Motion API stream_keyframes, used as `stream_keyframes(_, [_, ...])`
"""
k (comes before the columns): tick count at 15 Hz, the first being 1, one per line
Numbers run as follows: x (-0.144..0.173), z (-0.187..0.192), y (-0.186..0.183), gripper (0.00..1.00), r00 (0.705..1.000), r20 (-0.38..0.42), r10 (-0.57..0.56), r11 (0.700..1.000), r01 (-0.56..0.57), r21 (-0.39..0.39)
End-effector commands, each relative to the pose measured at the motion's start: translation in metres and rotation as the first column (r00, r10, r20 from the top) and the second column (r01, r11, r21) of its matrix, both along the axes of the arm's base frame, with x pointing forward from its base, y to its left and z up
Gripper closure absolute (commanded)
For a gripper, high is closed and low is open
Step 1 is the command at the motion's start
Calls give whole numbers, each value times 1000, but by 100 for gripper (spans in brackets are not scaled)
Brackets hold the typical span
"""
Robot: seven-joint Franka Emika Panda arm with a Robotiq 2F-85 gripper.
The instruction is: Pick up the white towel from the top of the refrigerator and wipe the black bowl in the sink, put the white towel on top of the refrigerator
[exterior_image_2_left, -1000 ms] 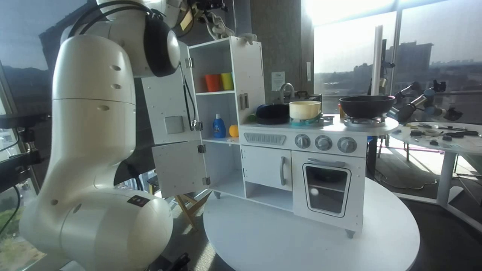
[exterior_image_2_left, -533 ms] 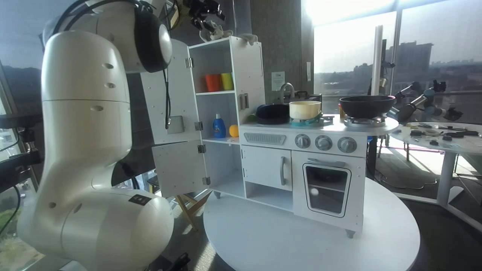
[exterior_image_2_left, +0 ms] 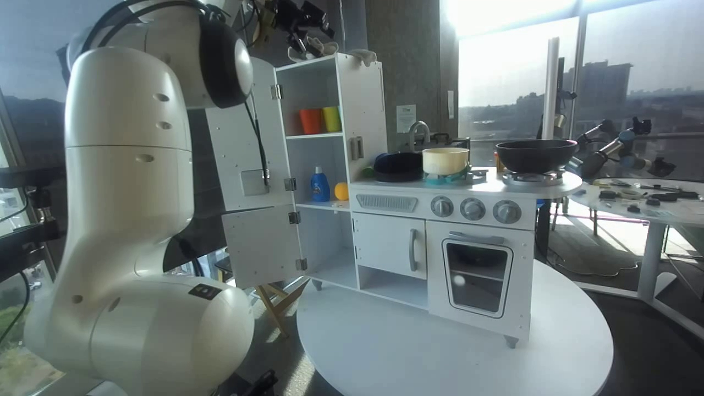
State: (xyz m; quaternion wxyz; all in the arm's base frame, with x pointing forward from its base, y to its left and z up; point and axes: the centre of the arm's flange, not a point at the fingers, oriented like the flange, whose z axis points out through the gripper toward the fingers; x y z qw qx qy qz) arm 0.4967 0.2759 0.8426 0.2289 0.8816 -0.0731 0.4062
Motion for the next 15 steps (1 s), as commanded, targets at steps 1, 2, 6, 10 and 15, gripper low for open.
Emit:
stream_keyframes(1, [-23, 21, -10, 0, 997, -12, -71, 997, 71, 14])
stream_keyframes(2, [-30, 22, -15, 0, 996, -19, -82, 996, 83, 22])
stream_keyframes(6, [-50, 4, -37, 0, 984, -112, -138, 990, 139, 4])
stream_keyframes(10, [-70, -36, -61, 0, 966, -232, -113, 992, 124, 34])
stream_keyframes(15, [-89, -81, -94, 0, 962, -274, 21, 991, 17, 136])
